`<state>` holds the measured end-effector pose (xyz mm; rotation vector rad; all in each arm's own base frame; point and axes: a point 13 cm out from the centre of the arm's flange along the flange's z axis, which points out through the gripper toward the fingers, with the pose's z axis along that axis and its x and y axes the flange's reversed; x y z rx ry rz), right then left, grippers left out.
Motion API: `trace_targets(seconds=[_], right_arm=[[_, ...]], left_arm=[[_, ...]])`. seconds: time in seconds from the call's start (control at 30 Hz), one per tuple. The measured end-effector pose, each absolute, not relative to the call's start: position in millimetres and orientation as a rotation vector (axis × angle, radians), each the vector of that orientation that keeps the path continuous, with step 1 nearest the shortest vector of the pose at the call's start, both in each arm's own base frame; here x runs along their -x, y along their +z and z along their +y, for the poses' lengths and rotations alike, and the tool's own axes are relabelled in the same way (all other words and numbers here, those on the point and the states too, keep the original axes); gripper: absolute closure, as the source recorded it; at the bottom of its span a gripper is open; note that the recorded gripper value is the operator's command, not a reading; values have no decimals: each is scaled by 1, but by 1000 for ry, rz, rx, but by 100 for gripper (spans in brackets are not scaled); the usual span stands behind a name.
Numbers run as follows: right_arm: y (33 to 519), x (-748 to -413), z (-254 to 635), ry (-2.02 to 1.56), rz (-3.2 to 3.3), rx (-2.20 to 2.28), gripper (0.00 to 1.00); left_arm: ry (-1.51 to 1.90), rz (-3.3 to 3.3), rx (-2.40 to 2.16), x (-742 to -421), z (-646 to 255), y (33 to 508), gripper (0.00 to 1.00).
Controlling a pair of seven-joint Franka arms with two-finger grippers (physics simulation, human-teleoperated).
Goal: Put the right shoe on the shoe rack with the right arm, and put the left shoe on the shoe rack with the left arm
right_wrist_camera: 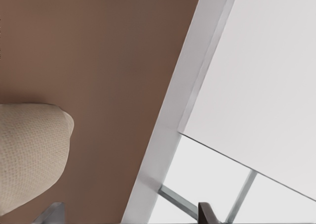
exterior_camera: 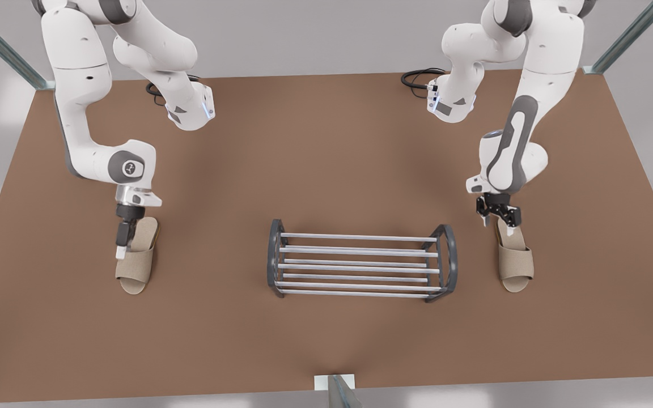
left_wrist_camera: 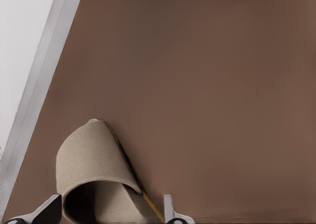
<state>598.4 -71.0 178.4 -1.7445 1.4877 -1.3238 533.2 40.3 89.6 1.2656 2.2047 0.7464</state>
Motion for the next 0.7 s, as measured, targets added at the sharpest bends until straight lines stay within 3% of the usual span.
trace_targets(seconds=[0.13, 0.37, 0.7], right_arm=[[160, -579, -79, -1215, 1638, 1616, 0], [129, -550, -79, -1089, 1792, 1455, 0], [109, -540, -85, -1029, 1881, 1291, 0]], left_arm=[[813, 2132, -1278, -528, 59, 81, 0], [896, 2062, -1176, -516, 97, 107, 0], [1038, 1953, -1117, -576, 124, 101, 0]])
